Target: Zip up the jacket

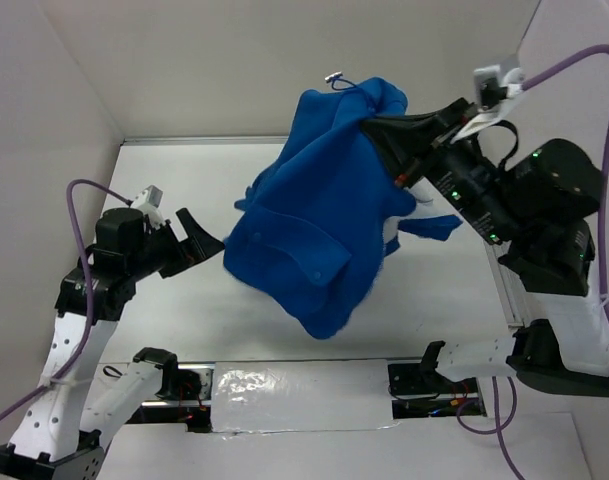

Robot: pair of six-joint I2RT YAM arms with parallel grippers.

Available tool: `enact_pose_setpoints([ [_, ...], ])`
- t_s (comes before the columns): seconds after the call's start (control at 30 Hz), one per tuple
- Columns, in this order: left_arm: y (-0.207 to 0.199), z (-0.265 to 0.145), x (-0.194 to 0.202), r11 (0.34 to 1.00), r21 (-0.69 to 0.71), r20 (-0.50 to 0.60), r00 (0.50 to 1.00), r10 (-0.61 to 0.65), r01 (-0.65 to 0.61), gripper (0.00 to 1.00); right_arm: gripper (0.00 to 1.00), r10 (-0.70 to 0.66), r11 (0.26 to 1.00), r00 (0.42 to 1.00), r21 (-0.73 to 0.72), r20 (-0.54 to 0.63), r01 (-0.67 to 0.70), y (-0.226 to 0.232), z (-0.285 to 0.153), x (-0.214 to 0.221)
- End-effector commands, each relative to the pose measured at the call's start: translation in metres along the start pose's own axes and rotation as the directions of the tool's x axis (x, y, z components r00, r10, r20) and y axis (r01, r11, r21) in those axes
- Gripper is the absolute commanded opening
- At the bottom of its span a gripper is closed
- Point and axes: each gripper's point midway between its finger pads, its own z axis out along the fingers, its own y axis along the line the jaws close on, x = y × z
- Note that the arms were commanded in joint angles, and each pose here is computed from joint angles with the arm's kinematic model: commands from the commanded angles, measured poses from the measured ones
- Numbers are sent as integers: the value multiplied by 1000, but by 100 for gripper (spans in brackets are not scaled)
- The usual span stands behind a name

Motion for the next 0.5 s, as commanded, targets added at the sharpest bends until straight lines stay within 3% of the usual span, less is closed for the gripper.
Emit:
enact_pose_setpoints([
  [0.0,-15,-20,-14,999,40,77,997,2,-5,99,0,4,993,986,117,169,-24,-16,-6,-57],
  [0.17,-6,-24,-10,999,1,83,996,-34,34,99,0,25,922,999,388,-32,-10,-55,47,31],
  [0.3,13,-19,-7,986,-114,76,991,-114,122,99,0,157,903,952,429,-261,-31,-81,95,140],
  [0.33,15,-18,-8,980,-142,71,989,-130,139,99,1,172,892,921,451,-349,4,-92,112,188],
  [0.4,20,-17,-5,975,-174,52,990,-133,140,99,8,186,904,875,426,-447,25,-91,128,246],
  [0.47,19,-12,-3,982,-156,22,994,-107,109,99,24,204,935,821,355,-534,-1,-82,149,304],
])
